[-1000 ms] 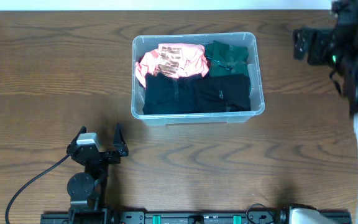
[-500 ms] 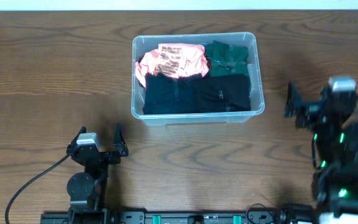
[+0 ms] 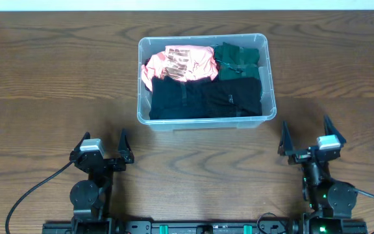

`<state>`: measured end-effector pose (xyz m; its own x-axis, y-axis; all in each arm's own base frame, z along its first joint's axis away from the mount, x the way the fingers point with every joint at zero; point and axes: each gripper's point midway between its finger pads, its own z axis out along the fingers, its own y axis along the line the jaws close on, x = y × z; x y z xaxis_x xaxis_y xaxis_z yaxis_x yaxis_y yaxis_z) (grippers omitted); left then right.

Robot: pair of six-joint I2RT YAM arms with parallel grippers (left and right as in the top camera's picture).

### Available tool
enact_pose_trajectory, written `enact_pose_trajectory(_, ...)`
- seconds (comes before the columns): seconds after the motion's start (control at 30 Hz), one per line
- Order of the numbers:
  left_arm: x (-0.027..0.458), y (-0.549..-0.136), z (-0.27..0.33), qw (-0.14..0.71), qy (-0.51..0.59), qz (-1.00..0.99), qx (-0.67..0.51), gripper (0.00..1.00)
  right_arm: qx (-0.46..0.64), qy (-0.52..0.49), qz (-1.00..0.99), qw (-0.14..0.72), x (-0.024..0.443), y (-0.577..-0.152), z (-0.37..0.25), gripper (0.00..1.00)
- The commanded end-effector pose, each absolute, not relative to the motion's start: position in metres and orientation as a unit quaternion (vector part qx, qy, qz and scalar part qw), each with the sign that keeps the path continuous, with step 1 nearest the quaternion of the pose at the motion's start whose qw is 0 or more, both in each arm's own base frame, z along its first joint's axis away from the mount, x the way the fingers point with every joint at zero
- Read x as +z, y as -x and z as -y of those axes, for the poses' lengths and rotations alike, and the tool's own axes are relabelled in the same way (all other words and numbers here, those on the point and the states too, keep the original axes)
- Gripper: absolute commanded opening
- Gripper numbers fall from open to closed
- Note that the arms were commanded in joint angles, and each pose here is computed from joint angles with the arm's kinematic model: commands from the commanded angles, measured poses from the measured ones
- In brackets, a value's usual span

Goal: Pack container

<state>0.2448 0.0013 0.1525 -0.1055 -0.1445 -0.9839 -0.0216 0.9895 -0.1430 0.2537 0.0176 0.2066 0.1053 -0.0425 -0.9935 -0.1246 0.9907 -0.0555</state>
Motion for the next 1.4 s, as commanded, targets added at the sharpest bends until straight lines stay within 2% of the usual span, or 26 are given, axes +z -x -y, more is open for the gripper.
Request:
enact_pose_trajectory(0.0, 0.137, -0.244, -0.004, 0.649, 0.059, -0.757, -0.038, 0.98, 0.036, 0.069, -0.667, 0.741, 0.202, -0.250, -0.023, 0.99)
enact_pose_trajectory(0.5, 0.137, -0.244, -0.004, 0.649, 0.059, -0.757, -0.038, 0.98, 0.057, 0.061, -0.724, 0.684, 0.161, -0.244, -0.027, 0.99)
enact_pose_trajectory(1.37, 0.137, -0.244, -0.004, 0.649, 0.059, -0.757, -0.038, 0.98, 0.021, 0.092, -0.722, 0.686, 0.161, -0.244, -0.026, 0.99)
